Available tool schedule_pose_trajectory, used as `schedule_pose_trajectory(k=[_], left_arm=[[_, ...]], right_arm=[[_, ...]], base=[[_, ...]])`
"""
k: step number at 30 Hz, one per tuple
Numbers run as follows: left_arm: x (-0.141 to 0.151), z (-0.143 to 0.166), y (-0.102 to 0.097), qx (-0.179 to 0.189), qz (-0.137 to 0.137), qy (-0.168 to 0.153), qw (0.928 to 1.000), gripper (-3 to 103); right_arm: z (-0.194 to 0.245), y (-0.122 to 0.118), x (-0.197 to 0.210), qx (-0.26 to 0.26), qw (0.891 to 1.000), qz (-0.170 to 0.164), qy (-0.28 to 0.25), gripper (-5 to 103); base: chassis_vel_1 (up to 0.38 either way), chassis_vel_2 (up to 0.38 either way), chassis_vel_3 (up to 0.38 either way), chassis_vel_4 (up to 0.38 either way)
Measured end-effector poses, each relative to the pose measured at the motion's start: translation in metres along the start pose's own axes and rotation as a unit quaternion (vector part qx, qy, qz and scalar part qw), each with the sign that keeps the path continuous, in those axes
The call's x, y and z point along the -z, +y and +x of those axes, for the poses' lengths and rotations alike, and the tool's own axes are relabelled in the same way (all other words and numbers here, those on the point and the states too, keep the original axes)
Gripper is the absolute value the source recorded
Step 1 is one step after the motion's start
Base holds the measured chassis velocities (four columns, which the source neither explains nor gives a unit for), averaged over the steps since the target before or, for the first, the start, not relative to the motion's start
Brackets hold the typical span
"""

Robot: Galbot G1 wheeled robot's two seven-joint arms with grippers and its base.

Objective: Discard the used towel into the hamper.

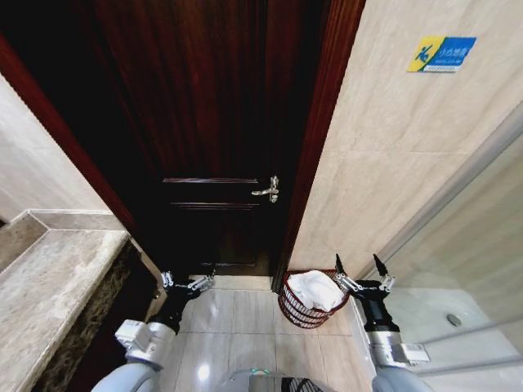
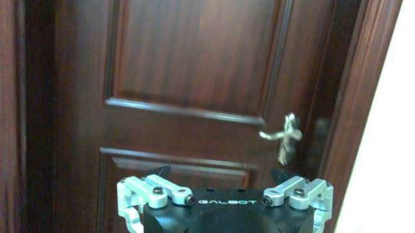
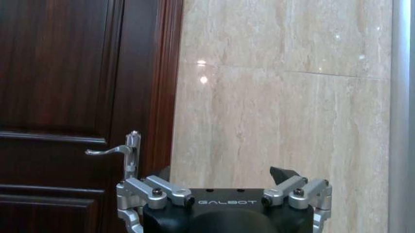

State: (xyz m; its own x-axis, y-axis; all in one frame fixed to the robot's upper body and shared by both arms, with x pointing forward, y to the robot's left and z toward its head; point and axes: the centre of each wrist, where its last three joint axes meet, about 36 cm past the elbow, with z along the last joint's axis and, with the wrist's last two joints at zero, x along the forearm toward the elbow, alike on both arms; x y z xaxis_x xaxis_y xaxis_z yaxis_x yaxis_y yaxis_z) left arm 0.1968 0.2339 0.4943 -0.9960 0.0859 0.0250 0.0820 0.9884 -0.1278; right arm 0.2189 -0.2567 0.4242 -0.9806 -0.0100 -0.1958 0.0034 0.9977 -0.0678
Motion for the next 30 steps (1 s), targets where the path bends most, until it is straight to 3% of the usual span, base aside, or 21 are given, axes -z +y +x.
schedule_pose_trajectory(k=[5, 13, 30], left_arm=[[0.0, -0.001, -0.002, 0.019, -0.011, -0.037, 0.9991, 100], [0.0, -0.003, -0.004, 0.045, -0.003, -0.058, 0.9973, 100], [-0.001, -0.006, -0.012, 0.04, 0.001, -0.068, 0.9969, 100]], right_arm=[[0.0, 0.0, 0.0, 0.0, 1.0, 0.0, 0.0, 100], [0.0, 0.0, 0.0, 0.0, 1.0, 0.0, 0.0, 100], [0.0, 0.0, 0.0, 0.0, 1.0, 0.0, 0.0, 100]], base=[[0.0, 0.0, 0.0, 0.0], [0.0, 0.0, 0.0, 0.0], [0.0, 0.0, 0.0, 0.0]])
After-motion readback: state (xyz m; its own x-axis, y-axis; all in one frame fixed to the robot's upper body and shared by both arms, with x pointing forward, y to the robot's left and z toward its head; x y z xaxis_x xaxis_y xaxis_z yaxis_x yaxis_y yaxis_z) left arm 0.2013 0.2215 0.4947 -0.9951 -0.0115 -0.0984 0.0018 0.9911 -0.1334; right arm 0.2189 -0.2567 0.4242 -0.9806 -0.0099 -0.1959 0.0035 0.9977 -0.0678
